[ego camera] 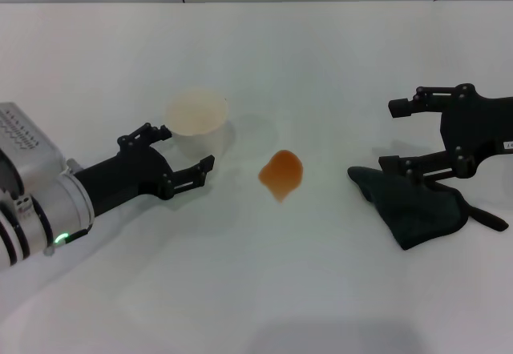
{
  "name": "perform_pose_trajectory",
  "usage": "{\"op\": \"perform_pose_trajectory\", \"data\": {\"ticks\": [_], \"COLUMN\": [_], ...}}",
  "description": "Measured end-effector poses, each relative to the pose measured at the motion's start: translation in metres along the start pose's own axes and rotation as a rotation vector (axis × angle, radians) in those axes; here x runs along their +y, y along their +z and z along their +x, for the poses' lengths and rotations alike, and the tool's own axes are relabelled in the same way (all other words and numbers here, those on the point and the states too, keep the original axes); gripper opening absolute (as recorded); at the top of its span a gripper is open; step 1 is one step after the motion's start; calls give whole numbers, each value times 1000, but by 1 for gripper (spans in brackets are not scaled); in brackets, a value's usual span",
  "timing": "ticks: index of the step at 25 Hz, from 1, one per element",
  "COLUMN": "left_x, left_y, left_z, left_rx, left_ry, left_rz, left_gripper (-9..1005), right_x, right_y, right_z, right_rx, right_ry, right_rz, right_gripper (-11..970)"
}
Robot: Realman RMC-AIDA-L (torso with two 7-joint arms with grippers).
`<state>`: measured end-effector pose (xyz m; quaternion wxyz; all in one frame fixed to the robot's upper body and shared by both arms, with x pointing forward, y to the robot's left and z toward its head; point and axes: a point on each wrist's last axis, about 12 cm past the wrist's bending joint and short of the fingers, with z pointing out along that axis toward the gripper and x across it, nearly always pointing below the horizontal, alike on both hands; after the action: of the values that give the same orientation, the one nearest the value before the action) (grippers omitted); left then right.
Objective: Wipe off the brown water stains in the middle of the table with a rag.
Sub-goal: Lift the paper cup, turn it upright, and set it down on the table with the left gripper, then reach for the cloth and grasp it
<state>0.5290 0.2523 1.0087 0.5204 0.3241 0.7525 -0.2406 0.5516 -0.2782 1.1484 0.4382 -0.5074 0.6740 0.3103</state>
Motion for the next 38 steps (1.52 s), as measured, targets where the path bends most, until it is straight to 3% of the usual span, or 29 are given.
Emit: {"op": "perform_pose_trajectory", "data": {"ticks": [6,17,22,29,33,38], "left_x": [-8,-12,-8,-6,-7,-5], "left_y": [-15,-77,-85,-104,-109,-110], "left_z": [1,10,-10,-59,-78,-91], "left_rx": [-70,-129,-73,51,144,174], "left_ry": [-15,-72,-71,-42,5,38], "left_rz": [50,28,174,436,496,537], "left_gripper": [895,895,895,895,895,895], "right_x": [0,-5,-9,-3,-1,1], "right_y": [0,-6,-8,6,18,40], "right_z": [-1,-6,-11,-41,-54,-59], "right_rx": [-1,41,205,425,552,705], "right_ry": [7,66,131,110,129,102], "right_rz": [2,35,75,79,67,82], "right_gripper": [870,870,869,870,870,853]}}
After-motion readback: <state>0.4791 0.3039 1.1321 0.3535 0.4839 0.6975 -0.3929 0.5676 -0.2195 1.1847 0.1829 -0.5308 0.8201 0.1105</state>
